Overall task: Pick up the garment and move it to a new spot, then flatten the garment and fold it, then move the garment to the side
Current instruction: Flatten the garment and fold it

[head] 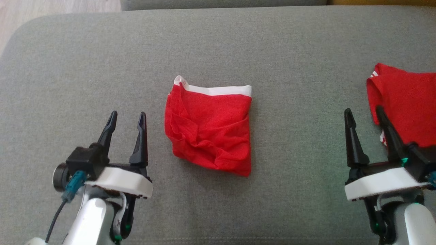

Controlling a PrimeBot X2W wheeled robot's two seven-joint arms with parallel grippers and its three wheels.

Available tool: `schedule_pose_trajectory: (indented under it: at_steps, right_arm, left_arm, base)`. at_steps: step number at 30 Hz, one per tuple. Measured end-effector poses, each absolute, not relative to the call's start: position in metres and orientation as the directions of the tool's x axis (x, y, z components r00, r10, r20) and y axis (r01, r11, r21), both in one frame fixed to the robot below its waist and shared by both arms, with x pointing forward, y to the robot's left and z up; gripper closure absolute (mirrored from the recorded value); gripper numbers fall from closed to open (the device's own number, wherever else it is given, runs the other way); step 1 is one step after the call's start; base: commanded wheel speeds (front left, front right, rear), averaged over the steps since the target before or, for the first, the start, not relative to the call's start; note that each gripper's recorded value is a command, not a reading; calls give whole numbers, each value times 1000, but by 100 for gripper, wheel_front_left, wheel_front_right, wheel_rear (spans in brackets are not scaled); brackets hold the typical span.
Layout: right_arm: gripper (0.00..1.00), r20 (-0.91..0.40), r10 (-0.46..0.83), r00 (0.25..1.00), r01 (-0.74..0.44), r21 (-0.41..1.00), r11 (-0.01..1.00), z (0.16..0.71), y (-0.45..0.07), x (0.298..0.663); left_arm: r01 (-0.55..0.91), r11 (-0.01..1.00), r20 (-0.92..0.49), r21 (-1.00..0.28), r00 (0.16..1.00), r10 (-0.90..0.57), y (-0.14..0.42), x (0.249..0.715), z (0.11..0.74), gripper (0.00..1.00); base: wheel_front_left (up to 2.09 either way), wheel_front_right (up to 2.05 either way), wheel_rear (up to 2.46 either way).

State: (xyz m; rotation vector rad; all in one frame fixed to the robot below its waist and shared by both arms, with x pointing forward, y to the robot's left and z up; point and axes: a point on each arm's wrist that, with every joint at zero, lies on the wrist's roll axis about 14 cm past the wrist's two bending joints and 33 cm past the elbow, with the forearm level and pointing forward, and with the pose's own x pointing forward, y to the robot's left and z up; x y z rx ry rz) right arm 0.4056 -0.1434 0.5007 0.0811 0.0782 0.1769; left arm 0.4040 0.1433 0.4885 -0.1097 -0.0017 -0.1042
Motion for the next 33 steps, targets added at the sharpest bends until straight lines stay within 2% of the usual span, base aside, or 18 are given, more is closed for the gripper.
schedule_pose_trajectory:
  at_steps: [15, 16, 20, 25, 26, 28, 33]
  right_arm:
    - [0, -81, 175, 981, -167, 95, 981, 500, -143, 403]
    - [100, -86, 180, 980, -171, 96, 980, 499, -142, 403]
    - [100, -144, 241, 960, -226, 109, 968, 480, -120, 408]
    - [100, -171, 421, 891, -399, 150, 905, 466, -54, 426]
    - [100, -183, 508, 842, -481, 173, 860, 458, -21, 427]
    - [100, -204, 591, 780, -556, 207, 805, 447, 11, 421]
    - [100, -256, 731, 633, -680, 267, 683, 421, 67, 406]
  left_arm:
    - [102, 989, -16, -105, 994, -105, 143, 400, 484, 0]
    - [102, 989, -19, -106, 994, -105, 143, 400, 483, 0]
    - [102, 989, -31, -106, 994, -105, 144, 401, 478, 0]
    - [83, 991, -24, -101, 996, -85, 150, 408, 480, 0]
    - [77, 992, -22, -103, 997, -80, 153, 409, 480, 0]
    - [68, 992, -25, -103, 997, -71, 156, 410, 478, 0]
    - [61, 992, -37, -109, 997, -66, 157, 411, 473, 0]
  base:
    - [0, 0, 0]
    - [0, 0, 0]
    - [0, 0, 0]
    - [0, 0, 0]
    - [0, 0, 0]
    - [0, 0, 0]
    - [0, 0, 0]
